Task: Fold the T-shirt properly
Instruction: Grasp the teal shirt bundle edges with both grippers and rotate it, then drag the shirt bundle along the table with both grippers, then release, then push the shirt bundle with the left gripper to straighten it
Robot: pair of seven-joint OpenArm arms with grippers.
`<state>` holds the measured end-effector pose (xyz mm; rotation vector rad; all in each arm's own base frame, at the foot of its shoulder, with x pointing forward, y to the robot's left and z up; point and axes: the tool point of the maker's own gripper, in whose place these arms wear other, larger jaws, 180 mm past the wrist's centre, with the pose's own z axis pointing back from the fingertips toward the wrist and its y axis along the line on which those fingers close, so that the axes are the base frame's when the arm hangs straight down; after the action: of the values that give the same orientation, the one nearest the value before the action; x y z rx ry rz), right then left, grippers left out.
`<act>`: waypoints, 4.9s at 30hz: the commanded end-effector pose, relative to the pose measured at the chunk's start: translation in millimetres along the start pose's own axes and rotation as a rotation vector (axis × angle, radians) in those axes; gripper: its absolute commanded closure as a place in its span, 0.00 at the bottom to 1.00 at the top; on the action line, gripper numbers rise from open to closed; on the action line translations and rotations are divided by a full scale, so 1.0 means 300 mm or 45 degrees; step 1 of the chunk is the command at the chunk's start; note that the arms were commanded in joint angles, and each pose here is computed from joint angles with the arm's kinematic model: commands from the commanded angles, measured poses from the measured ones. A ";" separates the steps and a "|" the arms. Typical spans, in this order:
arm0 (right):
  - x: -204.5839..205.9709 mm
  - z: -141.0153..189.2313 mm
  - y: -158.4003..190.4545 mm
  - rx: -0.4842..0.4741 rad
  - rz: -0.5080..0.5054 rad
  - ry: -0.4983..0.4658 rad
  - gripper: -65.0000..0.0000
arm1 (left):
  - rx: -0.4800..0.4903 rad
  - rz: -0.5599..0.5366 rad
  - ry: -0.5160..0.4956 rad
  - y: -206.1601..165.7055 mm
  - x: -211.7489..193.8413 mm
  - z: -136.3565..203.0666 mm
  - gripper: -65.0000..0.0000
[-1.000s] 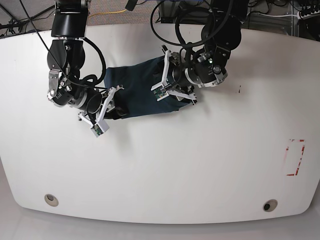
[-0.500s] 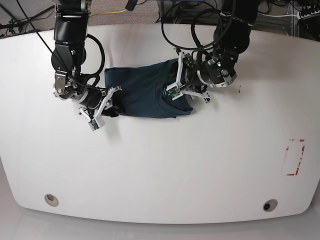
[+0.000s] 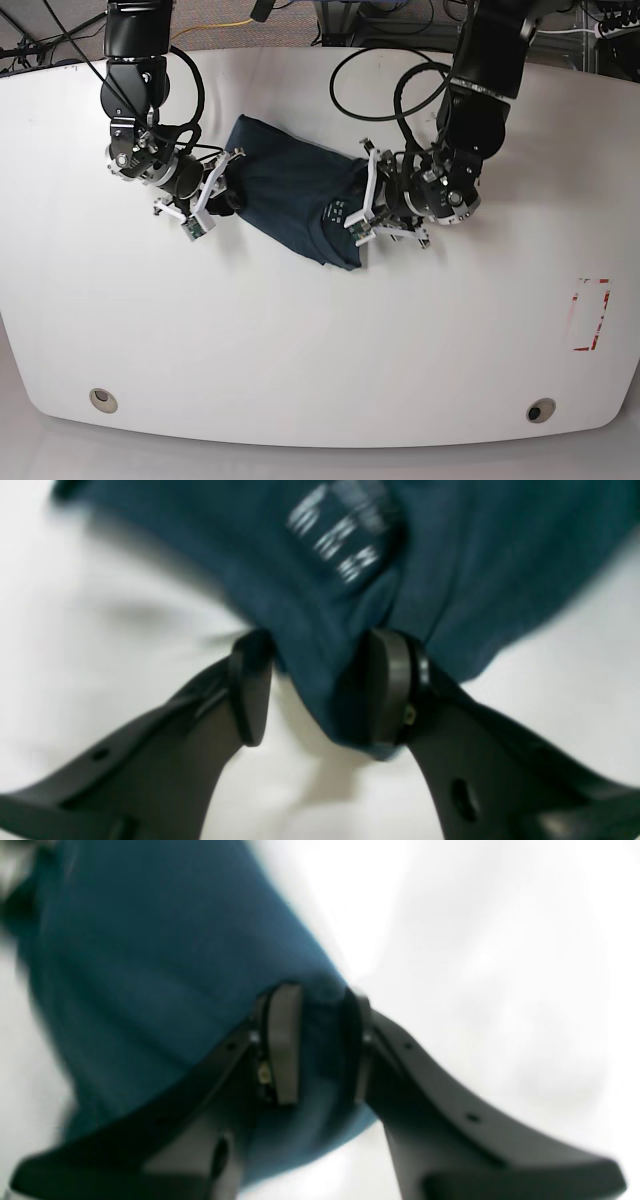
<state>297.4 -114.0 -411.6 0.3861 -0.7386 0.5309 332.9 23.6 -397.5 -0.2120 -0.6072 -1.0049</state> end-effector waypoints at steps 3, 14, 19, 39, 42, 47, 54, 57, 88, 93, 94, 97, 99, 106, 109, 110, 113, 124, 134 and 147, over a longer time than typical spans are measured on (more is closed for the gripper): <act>-0.051 -0.001 0.097 0.068 0.128 0.112 0.80 | 0.108 -0.036 -0.002 0.148 0.023 0.056 0.58; -0.055 -0.085 0.455 0.375 0.247 0.118 0.80 | 0.353 -0.124 -0.126 0.304 0.114 0.264 0.57; -0.033 -0.116 0.637 0.534 0.297 0.098 0.80 | 0.423 -0.097 -0.125 0.290 0.084 0.335 0.57; 0.143 -0.141 0.619 0.452 0.209 -0.041 0.79 | 0.356 0.058 0.002 0.033 -0.144 0.369 0.58; 0.154 -0.138 0.575 0.410 0.210 -0.033 0.79 | 0.316 0.116 0.058 -0.030 -0.226 0.364 0.58; 0.154 -0.139 0.522 0.370 0.244 -0.002 0.79 | 0.375 0.334 0.123 -0.034 -0.369 0.406 0.65; 0.166 -0.139 0.485 0.343 0.267 0.003 0.79 | 0.433 0.511 0.332 -0.022 -0.527 0.471 0.65; 0.159 -0.146 0.473 0.338 0.266 0.017 0.79 | 0.355 0.542 0.237 -0.053 -0.493 0.455 0.65; 0.299 0.071 0.274 0.041 0.352 -0.057 0.59 | 0.378 0.501 0.183 0.162 -0.427 0.409 0.65; 0.227 0.097 0.319 0.059 0.337 -0.017 0.58 | 0.449 0.473 0.183 0.252 -0.378 0.460 0.65; 0.213 0.097 0.324 0.065 0.330 -0.007 0.58 | 0.459 0.457 0.191 0.258 -0.368 0.478 0.65; 0.167 0.096 0.343 0.085 0.307 0.027 0.58 | 0.441 0.436 0.146 0.240 -0.316 0.499 0.65; 0.146 0.096 0.354 0.095 0.295 0.042 0.58 | 0.410 0.434 0.123 0.209 -0.302 0.496 0.65; 0.091 0.086 0.419 0.160 0.286 0.084 0.58 | 0.217 0.496 0.158 -0.004 -0.358 0.415 0.65; 0.085 0.079 0.452 0.196 0.310 0.092 0.58 | 0.116 0.482 0.206 -0.108 -0.386 0.378 0.65; 0.080 0.076 0.458 0.203 0.312 0.098 0.58 | 0.085 0.477 0.210 -0.141 -0.389 0.367 0.65; 0.056 0.063 0.458 0.215 0.292 0.123 0.58 | 0.031 0.472 0.212 -0.200 -0.396 0.344 0.65; -0.018 0.029 0.427 0.234 0.250 0.174 0.58 | 0.006 0.551 0.125 -0.063 -0.383 0.230 0.65; -0.047 0.008 0.474 0.290 0.258 0.206 0.58 | 0.058 0.601 0.083 0.246 -0.290 0.192 0.65; 0.076 -0.101 0.677 0.487 0.234 0.076 0.58 | 0.289 0.444 0.036 0.443 -0.157 0.387 0.65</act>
<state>195.1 67.3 -400.2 0.6449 -0.5586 0.8617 368.7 174.4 -347.0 -0.1454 -0.5410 -0.5741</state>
